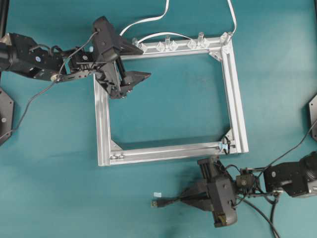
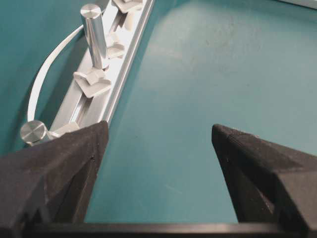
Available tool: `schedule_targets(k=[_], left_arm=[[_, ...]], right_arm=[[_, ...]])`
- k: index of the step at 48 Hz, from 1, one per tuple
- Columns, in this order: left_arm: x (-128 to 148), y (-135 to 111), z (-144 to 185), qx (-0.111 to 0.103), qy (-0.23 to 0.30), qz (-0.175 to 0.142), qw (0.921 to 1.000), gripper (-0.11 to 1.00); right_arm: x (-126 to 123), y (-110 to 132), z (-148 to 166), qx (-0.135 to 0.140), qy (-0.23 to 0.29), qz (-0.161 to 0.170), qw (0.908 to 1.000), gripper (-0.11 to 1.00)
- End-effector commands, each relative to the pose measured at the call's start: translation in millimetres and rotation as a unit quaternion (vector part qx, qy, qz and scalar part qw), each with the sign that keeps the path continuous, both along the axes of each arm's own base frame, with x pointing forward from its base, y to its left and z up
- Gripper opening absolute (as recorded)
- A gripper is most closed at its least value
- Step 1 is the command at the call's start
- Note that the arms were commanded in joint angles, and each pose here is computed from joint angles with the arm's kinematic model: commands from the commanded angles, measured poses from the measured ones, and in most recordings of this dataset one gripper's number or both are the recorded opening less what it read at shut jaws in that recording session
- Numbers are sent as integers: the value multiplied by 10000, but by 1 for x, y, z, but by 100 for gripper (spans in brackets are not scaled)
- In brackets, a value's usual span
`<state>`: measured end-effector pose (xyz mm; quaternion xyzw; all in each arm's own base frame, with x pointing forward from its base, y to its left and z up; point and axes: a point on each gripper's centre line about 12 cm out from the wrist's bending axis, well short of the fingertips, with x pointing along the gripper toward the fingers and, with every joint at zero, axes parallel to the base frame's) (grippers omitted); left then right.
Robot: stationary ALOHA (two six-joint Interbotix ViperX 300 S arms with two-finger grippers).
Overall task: Insert the wire through the string loop located on the right side.
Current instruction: 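Lower the right gripper and grasp the cable just behind the USB plug, then lift the cable and carry it right toward the frame's bottom-right corner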
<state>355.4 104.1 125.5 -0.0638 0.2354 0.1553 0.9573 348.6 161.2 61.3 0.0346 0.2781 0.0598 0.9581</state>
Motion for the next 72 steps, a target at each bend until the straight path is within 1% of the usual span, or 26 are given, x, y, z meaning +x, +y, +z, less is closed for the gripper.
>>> schedule_targets(k=[1,3,8,26,31,35,38,43,54,72], left_arm=[[3,1,12,36,-190,3,9998,85],[2,1,12,29,-184,9,9998,85],[2,1,13,38,-197,3,9998,85],[2,1,13,32,-191,8,9998,85],[2,0,13,32,-191,9,9998,85],[2,0,13,32,-191,8,9998,85],[2,0,13,32,-191,8,9998,85],[2,1,14,36,-206,9,9998,85],[3,1,14,36,-206,8,9998,85],[3,1,14,38,-213,8,9998,85]], right_arm=[[4,-5,5,71,1,-121,9999,10],[4,-6,5,98,28,-162,9998,7],[5,-8,5,169,100,-291,9994,7],[3,-8,6,177,186,-261,9993,7],[3,-6,20,192,118,-164,9996,7],[1,-4,39,199,38,2,9998,7],[0,-2,50,154,-11,142,9998,7],[-3,-1,62,129,-13,311,9994,7],[-10,3,71,208,200,514,9983,7],[-10,3,72,202,223,541,9981,7]])
